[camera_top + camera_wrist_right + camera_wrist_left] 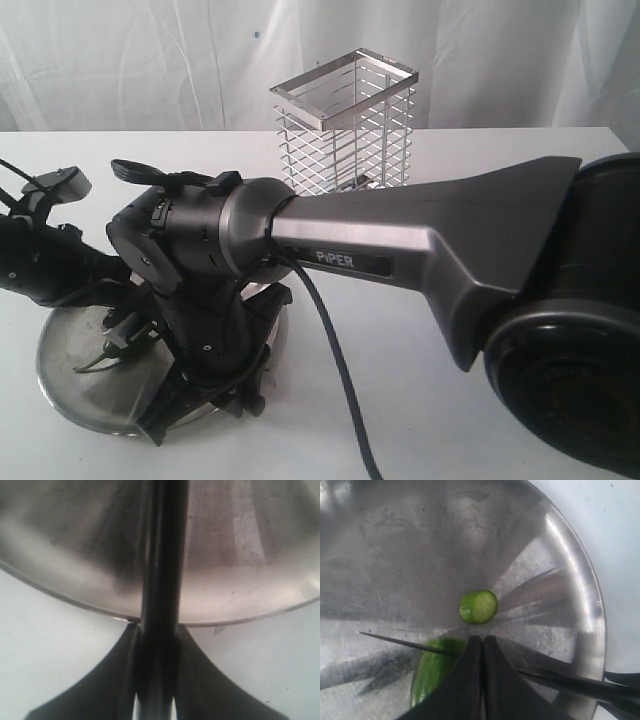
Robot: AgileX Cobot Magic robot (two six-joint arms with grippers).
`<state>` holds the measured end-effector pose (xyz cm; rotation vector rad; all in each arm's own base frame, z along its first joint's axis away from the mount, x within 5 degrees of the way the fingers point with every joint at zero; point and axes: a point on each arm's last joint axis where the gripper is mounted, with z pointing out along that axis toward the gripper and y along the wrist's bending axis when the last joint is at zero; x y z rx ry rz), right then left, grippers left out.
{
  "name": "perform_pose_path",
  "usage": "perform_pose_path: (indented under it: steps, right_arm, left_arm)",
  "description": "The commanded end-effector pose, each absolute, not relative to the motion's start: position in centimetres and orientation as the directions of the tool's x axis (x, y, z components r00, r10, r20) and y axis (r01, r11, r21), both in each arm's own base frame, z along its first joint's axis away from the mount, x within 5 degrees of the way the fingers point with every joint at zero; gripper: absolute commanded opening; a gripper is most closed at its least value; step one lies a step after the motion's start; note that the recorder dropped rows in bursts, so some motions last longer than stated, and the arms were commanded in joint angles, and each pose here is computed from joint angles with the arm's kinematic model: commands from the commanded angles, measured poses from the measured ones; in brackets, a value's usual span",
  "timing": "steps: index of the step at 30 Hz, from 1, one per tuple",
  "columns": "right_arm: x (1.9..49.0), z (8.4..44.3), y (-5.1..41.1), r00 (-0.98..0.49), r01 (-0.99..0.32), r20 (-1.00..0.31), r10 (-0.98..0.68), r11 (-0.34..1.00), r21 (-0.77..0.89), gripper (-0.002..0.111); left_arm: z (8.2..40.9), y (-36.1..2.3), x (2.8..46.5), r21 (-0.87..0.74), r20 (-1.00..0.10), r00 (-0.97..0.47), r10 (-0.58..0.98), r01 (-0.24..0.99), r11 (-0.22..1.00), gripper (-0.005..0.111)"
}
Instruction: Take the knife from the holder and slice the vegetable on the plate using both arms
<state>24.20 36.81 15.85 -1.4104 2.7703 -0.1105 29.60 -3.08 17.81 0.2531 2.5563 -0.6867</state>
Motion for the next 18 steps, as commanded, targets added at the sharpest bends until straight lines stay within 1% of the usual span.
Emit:
perform_pose_path:
  steps: [1, 5, 10, 13, 18]
  right_arm:
    - [24.5, 16.2, 36.7, -0.594, -0.802, -0.012, -0.805, 0.593, -0.071, 0.000]
    - [24.5, 16.2, 36.7, -0.592, -0.803, -0.015, -0.806, 0.591, -0.071, 0.000]
    - [24.5, 16.2, 36.7, -0.587, -0.807, -0.014, -0.809, 0.587, -0.073, 0.000]
    - [24.6, 16.2, 36.8, -0.586, -0.807, -0.018, -0.810, 0.586, -0.073, 0.000]
    - [24.6, 16.2, 36.8, -0.585, -0.808, -0.018, -0.811, 0.585, -0.073, 0.000]
  left_arm:
    - [18.4, -3.5, 29.8, -0.450, -0.507, -0.860, 0.059, 0.322, 0.833, 0.000]
    - [18.9, -3.6, 30.1, -0.442, -0.517, -0.851, 0.088, 0.354, 0.824, 0.000]
    - [18.4, -3.4, 30.2, -0.428, -0.505, -0.857, 0.102, 0.351, 0.833, 0.000]
    - [16.5, -3.3, 30.6, -0.420, -0.467, -0.878, 0.103, 0.323, 0.848, 0.000]
    - [11.2, -3.7, 31.2, -0.396, -0.347, -0.927, 0.146, 0.286, 0.873, 0.000]
